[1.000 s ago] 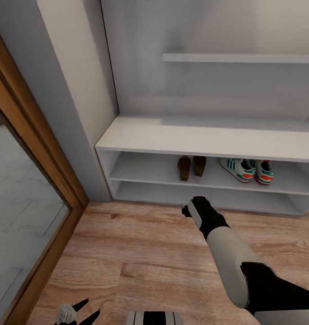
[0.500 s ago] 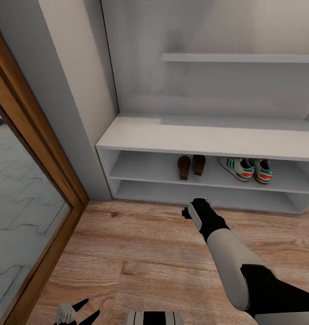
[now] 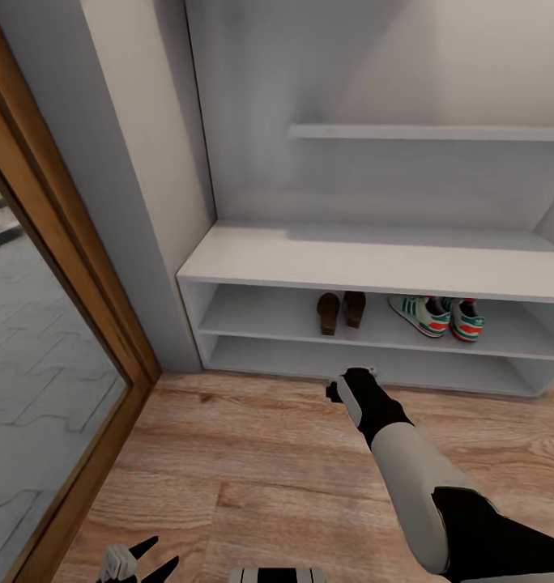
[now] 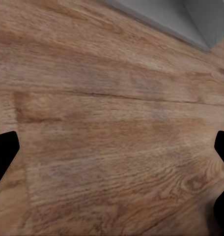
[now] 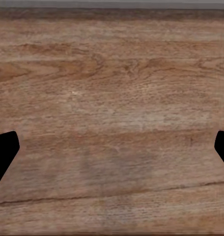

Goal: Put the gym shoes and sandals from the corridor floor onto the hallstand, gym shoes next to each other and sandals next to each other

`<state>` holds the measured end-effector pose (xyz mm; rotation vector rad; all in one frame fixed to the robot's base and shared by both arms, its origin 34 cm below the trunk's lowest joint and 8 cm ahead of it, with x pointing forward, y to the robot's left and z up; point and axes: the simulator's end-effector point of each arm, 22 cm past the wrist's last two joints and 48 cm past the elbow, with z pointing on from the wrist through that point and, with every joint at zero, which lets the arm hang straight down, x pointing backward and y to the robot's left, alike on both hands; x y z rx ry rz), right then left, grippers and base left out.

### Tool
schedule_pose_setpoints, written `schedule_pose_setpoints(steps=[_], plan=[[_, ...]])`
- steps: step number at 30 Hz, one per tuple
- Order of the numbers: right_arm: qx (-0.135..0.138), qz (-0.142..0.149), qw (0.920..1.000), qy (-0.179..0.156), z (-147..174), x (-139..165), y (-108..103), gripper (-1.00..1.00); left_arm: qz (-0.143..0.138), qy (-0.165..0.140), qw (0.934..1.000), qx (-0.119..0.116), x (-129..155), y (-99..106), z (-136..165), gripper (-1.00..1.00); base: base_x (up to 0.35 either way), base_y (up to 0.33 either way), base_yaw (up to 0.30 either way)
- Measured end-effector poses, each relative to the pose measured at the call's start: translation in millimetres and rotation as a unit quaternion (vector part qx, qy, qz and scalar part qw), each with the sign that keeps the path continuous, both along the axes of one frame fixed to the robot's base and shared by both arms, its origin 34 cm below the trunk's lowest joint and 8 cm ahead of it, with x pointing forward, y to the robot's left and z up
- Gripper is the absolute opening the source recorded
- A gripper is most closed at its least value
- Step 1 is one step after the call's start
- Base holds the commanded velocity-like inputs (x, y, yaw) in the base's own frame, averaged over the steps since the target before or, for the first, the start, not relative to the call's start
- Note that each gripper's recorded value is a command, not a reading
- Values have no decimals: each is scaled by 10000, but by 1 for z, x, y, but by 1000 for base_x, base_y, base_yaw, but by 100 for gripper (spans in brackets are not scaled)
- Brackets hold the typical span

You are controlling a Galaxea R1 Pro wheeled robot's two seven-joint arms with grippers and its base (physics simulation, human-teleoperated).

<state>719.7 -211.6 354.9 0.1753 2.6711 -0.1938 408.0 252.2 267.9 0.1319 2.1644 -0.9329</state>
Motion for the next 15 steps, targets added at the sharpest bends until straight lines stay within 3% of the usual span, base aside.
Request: schedule_pose_setpoints(steps=[2,5,7,8,10,13,15], plan=[[14,-19,9999,116,-21,-24,1,100,1,-40,10000,7,2,1,3,100,0,0,0],[179,-27,9998,-73,-53,-55,9,100,2,-97,10000,10,5,0,7,100,0,0,0],[232,0,9996,-153,-53,-57,13,100,4,-137,9999,12,7,1,10,100,0,0,0],[433,88,9987,-235,-66,-68,23,100,12,-131,9999,19,7,2,12,100,0,0,0],[524,149,9982,-250,-72,-75,25,100,18,-128,9999,28,8,3,16,100,0,0,0],[594,207,9979,-176,-85,-91,15,100,28,-125,9999,43,10,4,23,100,0,0,0],[827,333,9960,-53,-110,-122,-13,100,52,-114,9999,71,10,8,26,100,0,0,0]])
